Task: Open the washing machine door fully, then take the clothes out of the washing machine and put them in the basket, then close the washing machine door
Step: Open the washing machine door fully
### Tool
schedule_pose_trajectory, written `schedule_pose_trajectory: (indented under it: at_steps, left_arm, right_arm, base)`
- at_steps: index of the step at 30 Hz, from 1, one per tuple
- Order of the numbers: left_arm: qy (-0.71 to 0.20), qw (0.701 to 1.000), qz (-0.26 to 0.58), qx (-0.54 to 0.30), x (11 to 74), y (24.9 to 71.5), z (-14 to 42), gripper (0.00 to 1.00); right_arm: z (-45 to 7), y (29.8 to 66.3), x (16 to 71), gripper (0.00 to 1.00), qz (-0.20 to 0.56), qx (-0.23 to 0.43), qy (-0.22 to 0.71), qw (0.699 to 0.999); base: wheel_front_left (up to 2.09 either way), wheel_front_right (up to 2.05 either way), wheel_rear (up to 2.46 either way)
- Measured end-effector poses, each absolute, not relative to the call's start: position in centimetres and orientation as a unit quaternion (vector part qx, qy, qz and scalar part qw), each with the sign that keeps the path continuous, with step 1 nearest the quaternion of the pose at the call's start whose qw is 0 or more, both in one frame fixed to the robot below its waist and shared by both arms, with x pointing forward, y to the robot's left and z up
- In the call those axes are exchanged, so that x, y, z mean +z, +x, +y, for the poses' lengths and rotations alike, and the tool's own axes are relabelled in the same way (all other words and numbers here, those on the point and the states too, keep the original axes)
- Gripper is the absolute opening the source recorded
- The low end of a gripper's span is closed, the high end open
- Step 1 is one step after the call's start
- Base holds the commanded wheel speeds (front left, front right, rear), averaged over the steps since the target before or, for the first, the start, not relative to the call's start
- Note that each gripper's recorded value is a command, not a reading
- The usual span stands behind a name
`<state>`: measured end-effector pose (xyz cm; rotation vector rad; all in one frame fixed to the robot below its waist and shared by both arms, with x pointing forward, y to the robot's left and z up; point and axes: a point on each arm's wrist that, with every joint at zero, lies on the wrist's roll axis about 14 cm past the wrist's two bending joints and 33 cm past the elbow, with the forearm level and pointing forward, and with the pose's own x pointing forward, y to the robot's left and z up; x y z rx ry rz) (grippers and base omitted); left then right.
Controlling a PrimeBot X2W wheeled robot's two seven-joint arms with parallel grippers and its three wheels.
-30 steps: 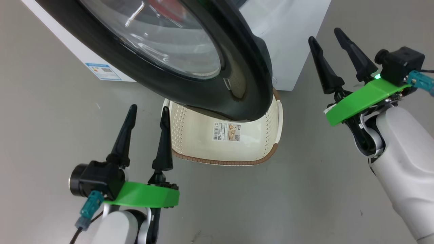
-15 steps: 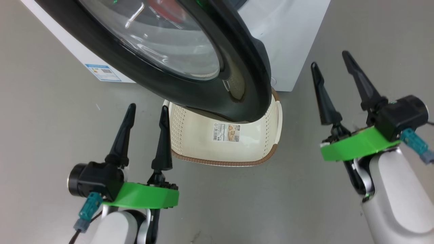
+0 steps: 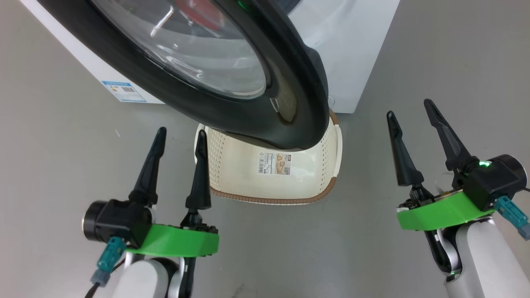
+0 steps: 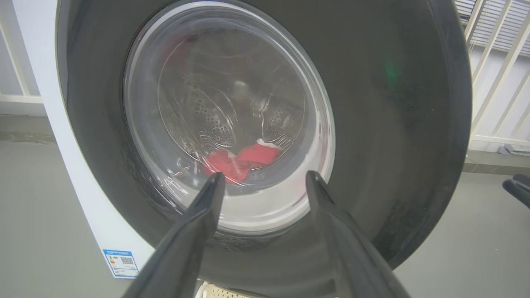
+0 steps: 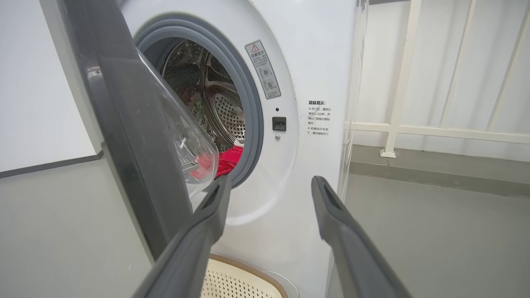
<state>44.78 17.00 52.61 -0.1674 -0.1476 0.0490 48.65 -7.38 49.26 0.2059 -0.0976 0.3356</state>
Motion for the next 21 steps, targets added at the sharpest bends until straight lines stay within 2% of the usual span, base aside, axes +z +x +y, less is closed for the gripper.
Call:
schedule_pose_trajectory:
  at_steps: [21]
  left_arm:
    - [-0.084, 0.994, -0.069, 0.031, 52.2, 44.8, 17.3, 1.0]
  right_arm:
    - [-7.3, 47.6, 48.1, 1.0, -0.032, 0.167, 0.116, 0.979]
  base:
    - [0.0, 0.0, 0.0]
